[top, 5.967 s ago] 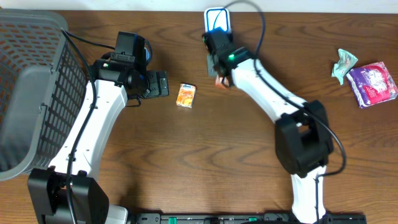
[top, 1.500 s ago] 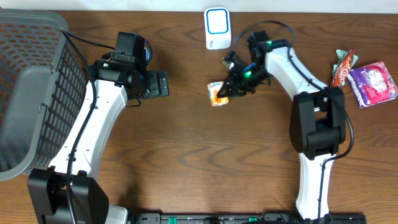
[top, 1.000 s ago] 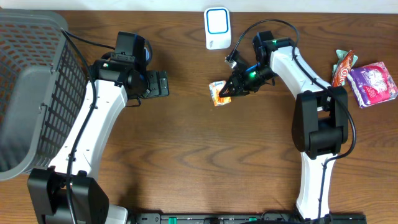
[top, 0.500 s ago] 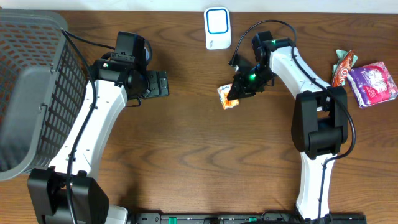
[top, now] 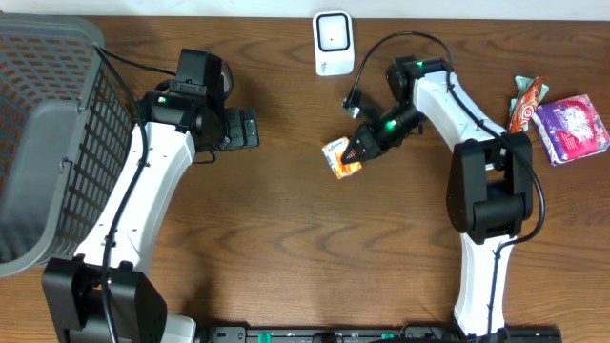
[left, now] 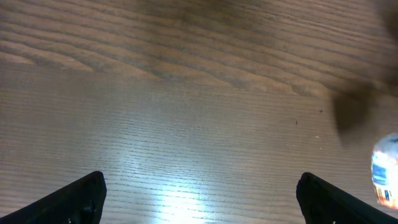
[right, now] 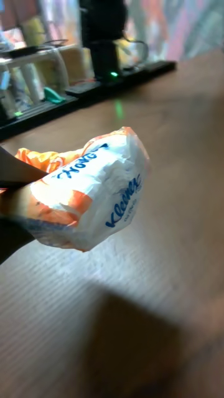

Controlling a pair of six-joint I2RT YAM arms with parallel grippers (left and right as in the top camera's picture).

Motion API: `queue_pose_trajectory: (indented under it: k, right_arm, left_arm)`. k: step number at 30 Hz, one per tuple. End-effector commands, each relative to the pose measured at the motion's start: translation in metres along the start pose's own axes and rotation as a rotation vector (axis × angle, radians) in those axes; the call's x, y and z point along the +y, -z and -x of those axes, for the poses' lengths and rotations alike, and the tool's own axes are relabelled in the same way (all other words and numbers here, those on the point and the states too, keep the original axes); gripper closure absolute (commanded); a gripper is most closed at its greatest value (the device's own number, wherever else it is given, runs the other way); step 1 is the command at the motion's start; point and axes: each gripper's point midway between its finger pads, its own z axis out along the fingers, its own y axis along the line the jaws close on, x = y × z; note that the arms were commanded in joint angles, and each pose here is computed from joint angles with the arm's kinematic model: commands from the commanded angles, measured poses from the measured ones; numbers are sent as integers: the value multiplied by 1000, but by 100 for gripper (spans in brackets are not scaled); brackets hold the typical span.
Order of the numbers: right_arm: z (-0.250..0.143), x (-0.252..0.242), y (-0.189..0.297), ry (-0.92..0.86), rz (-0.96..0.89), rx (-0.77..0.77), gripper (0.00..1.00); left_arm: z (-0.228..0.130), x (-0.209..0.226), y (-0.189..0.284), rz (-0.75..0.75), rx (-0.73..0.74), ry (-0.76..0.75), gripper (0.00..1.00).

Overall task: Scan the item barcode
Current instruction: 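Lift the Kleenex pack and hold it up to the scanner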

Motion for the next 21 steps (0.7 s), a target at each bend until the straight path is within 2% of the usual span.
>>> queue_pose_trajectory:
  k: [1,7,10,11,14,18,21]
  right_arm:
    - [5,17,4,154,51,-37,99]
    - [7,16,4,158,45,-44,99]
    - [13,7,4,55,9,-57,99]
    - [17,-5,5,-53,-51,-61,99]
    - [22,-25,8,-222,-172,-71,99]
    - [30,-35,23,-315,-310,-97,99]
    - [39,-49,48,-423,-507,-145,99]
  left_arm:
    - [0,3,2,15,-6,-4,2]
    - [0,3,2,15,-6,-4,2]
    - [0,3,2,15,-6,-4,2]
    - [0,3,2,15,-6,-4,2]
    - [0,3,2,15,-6,-4,2]
    - [0,3,2,15,-6,-4,2]
    - [0,3,2,15,-6,-4,2]
